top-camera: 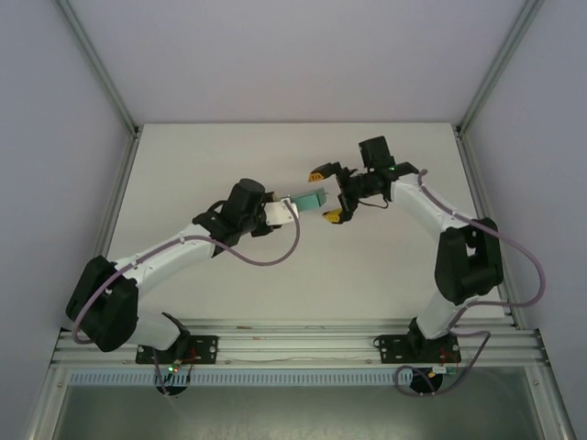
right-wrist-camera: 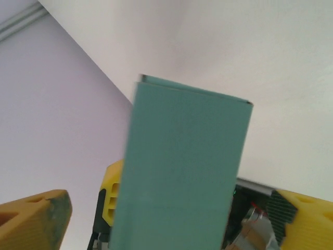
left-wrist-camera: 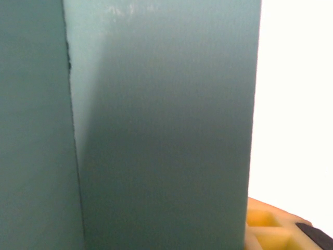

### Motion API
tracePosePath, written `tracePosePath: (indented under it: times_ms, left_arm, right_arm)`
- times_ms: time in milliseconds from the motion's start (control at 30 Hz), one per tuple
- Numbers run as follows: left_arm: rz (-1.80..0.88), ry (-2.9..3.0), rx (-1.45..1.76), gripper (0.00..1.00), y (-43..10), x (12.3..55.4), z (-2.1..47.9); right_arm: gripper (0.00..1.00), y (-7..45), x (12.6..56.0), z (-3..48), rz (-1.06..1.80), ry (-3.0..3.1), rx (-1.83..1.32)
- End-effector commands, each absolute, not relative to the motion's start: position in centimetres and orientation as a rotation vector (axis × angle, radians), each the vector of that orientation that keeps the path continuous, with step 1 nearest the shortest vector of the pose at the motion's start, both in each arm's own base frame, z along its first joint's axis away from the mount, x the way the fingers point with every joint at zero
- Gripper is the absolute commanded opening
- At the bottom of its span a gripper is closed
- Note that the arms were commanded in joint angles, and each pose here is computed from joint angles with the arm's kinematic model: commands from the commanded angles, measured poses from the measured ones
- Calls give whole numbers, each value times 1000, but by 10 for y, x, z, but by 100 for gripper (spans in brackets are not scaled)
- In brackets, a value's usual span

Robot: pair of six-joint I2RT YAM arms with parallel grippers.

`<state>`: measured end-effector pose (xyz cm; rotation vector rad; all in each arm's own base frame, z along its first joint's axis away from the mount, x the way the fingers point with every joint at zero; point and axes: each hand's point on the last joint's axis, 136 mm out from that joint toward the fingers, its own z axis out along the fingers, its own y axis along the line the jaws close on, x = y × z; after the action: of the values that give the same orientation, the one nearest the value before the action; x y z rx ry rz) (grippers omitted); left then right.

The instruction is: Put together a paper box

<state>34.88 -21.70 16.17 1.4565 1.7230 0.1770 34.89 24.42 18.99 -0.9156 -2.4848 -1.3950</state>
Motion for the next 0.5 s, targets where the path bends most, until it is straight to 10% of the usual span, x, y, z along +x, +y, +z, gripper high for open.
tracePosePath:
  times_ms: [0, 167, 467]
  left_arm:
    - [65, 1758, 1518, 40, -213, 337, 171]
    - [-119, 1895, 1629, 40, -214, 320, 149]
    - [-292, 2125, 1744, 43, -217, 306, 115]
  right_arm:
    - [100, 195, 380, 213, -1472, -2899, -877]
    - [100, 126, 393, 264, -1198, -3737, -467]
    - [100, 171, 336, 274, -1418, -3665, 837]
